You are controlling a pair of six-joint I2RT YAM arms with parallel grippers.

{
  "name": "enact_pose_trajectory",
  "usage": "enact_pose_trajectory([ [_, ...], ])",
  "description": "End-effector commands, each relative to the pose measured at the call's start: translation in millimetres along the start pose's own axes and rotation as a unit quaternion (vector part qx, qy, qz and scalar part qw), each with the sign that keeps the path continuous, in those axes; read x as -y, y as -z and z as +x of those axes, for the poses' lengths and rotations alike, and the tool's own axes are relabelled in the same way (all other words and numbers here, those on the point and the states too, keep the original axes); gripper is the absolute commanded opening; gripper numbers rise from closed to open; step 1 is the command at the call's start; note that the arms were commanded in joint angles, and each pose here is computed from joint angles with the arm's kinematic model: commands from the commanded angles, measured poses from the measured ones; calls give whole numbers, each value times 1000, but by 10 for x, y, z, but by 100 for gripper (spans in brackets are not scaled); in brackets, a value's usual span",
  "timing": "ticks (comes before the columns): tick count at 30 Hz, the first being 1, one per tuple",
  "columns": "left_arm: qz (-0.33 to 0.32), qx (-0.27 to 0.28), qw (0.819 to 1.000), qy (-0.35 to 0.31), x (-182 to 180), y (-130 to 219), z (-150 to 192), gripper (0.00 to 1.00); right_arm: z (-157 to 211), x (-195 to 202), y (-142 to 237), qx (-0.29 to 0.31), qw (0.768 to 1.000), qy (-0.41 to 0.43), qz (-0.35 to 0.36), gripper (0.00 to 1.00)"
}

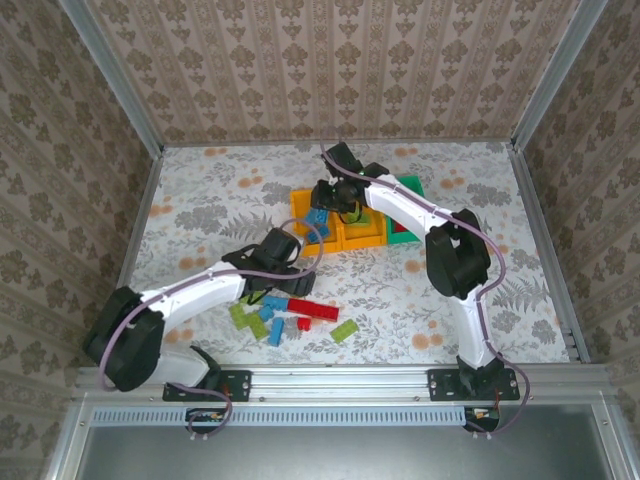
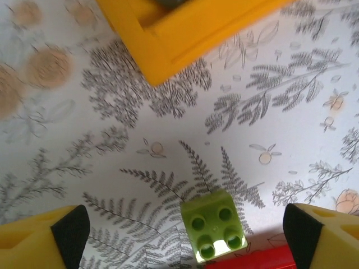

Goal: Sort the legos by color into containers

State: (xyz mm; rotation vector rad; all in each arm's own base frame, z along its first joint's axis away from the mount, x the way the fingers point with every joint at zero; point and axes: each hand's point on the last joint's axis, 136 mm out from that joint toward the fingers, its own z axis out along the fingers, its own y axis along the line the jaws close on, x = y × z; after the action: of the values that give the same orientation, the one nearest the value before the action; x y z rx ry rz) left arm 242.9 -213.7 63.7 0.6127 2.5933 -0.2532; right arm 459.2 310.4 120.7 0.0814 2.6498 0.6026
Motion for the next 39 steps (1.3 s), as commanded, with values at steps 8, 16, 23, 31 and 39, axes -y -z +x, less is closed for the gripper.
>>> enact_pose_trajectory([
  [8, 18, -81, 996, 24, 210, -208, 152, 74, 19, 50, 85, -5, 1000, 6, 21, 65],
  [16, 18, -106, 994, 23, 239, -335, 222, 56, -80, -66, 548, 40, 999, 13, -4, 80],
  [23, 30, -103, 994, 15, 291, -417, 183, 29, 20, 177, 937, 74, 997, 17, 17, 85],
  [31, 75, -9, 997, 20, 483, -178, -372, 23, 450, 910, 1186, 69, 994, 8, 88, 86],
  [39, 134, 118, 983, -31, 845, 197, -1622, 26, 1400, 1509, 1221, -5, 989, -55, 140, 85],
])
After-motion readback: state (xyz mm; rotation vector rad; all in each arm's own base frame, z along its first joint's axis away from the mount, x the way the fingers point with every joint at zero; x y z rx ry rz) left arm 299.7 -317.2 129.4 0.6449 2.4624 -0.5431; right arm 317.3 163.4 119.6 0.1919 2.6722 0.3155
